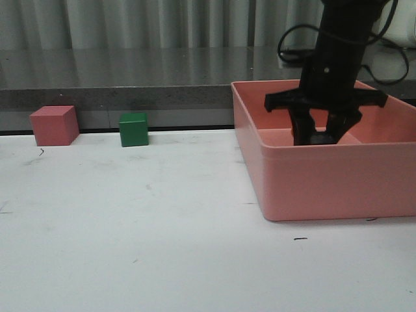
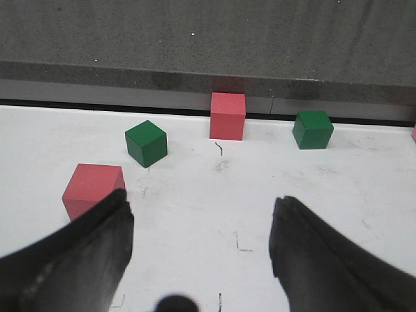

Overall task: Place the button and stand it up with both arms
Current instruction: 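Lower the right gripper into the pink bin and grasp the yellow button, then lift the button out of the bin and carry it toward the left arm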

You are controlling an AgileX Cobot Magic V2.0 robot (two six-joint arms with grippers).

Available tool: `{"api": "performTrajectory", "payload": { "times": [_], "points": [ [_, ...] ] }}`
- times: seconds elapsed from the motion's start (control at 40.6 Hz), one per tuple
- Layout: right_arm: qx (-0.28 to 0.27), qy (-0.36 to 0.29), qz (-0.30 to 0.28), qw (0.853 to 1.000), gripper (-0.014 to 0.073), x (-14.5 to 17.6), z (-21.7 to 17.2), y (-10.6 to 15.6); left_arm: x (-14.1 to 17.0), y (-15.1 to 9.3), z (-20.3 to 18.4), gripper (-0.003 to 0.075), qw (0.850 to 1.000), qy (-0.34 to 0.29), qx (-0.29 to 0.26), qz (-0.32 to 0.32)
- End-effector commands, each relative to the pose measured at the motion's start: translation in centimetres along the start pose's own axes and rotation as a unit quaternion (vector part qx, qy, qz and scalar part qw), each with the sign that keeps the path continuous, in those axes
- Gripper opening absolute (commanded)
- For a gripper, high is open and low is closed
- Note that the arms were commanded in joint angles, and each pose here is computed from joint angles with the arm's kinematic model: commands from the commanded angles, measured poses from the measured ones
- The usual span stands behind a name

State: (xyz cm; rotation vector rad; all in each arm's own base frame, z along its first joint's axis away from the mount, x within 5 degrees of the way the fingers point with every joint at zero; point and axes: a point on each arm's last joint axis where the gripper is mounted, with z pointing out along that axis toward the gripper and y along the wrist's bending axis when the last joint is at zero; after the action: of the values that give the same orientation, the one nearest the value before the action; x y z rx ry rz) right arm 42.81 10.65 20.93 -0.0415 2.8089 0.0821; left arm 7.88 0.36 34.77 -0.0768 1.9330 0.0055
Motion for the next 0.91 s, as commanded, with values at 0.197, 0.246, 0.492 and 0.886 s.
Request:
{"api": "performTrajectory", "payload": {
  "times": [0.197, 0.246, 0.492, 0.886],
  "points": [
    [-0.025, -0.127, -0.013, 0.991, 0.0224, -0.1, -13.0, 0.1, -1.6, 0.0, -0.3, 0.0439, 0.999, -0.046, 0.001, -0.001],
    [-0.028, -0.129, -0.017, 0.991, 0.0224, 0.5, -14.3, 0.3, -1.6, 0.0, -0.3, 0.0439, 0.999, -0.046, 0.001, -0.001],
    [-0.050, -0.104, -0.037, 0.993, 0.0224, 2.9, -17.9, 2.1, -1.6, 0.0, -0.3, 0.0439, 0.999, -0.046, 0.001, -0.001],
    [-0.149, -0.092, -0.051, 0.983, 0.0224, 4.1, -17.9, 7.0, -1.5, -0.3, -0.3, 0.0439, 0.999, -0.045, 0.014, -0.019]
  ]
}}
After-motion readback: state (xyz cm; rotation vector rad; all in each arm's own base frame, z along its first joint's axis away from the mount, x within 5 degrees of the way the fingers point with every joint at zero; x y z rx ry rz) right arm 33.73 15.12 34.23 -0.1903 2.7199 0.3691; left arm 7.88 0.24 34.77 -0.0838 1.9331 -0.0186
